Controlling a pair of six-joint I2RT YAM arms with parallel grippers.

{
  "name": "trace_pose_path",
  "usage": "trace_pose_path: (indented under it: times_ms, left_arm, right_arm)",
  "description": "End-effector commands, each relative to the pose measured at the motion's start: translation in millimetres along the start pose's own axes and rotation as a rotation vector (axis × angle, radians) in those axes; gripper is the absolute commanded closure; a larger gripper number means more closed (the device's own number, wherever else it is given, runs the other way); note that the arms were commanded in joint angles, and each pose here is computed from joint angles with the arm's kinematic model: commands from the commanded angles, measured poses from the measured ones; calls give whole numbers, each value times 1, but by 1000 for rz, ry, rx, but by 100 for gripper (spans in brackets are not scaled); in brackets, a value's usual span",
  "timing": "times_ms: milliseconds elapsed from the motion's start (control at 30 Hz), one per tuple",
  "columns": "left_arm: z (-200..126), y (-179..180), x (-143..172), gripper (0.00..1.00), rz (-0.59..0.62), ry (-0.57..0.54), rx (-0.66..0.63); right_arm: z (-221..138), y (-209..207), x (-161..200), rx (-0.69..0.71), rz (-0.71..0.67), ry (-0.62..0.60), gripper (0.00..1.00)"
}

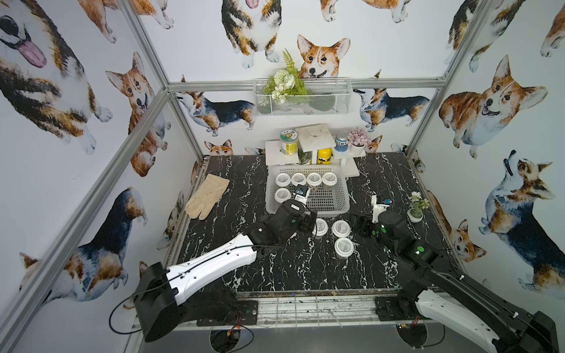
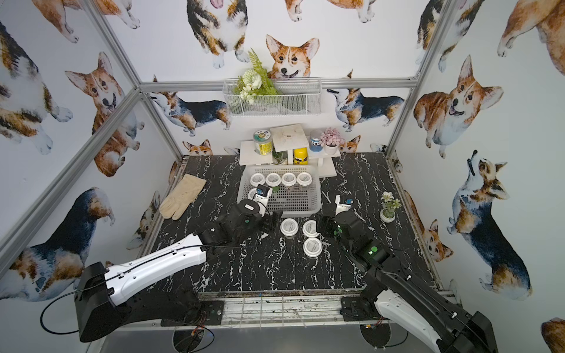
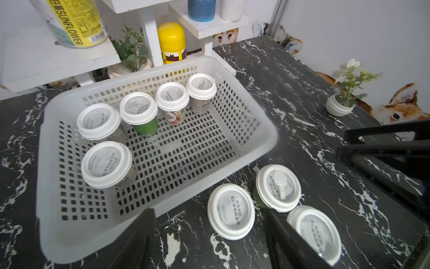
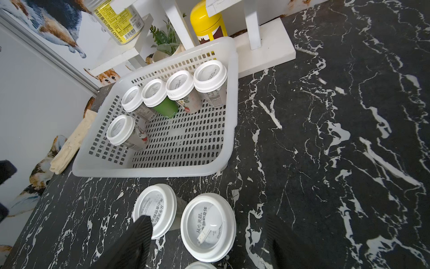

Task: Put the yogurt in the basket
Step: Pick up the yogurt from the center of the board.

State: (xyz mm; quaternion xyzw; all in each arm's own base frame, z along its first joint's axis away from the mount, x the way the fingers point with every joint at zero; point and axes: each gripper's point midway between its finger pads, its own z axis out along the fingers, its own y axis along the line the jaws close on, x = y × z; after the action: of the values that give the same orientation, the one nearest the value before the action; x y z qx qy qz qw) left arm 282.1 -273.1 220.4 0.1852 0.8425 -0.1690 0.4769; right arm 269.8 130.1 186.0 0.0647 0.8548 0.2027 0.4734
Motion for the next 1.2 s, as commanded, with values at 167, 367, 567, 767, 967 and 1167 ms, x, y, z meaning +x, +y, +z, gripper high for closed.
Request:
trace_pose_path:
  times_ms: [167,367,567,767,967,1167]
  left_arm:
    - [13,-22,5,22,-41,26,56]
    - [37,-24,32,22,-36,213,-12]
    - [42,-29,44,22,-27,281,-9]
    - [47,-33,60,21,-38,349,5]
    - [56,-37,72,19,-23,411,-4]
    - [62,-36,78,18,-13,438,-18]
  right_arm:
    - [-3,4,-9,-21,3,-42,18]
    - [-4,5,-9,-24,1,-43,18]
    - [-4,4,-9,-24,1,-44,18]
    - [-3,5,-9,-25,-1,-40,18]
    - [-4,4,-9,-24,1,-44,18]
    - [-4,4,-10,-24,3,-44,18]
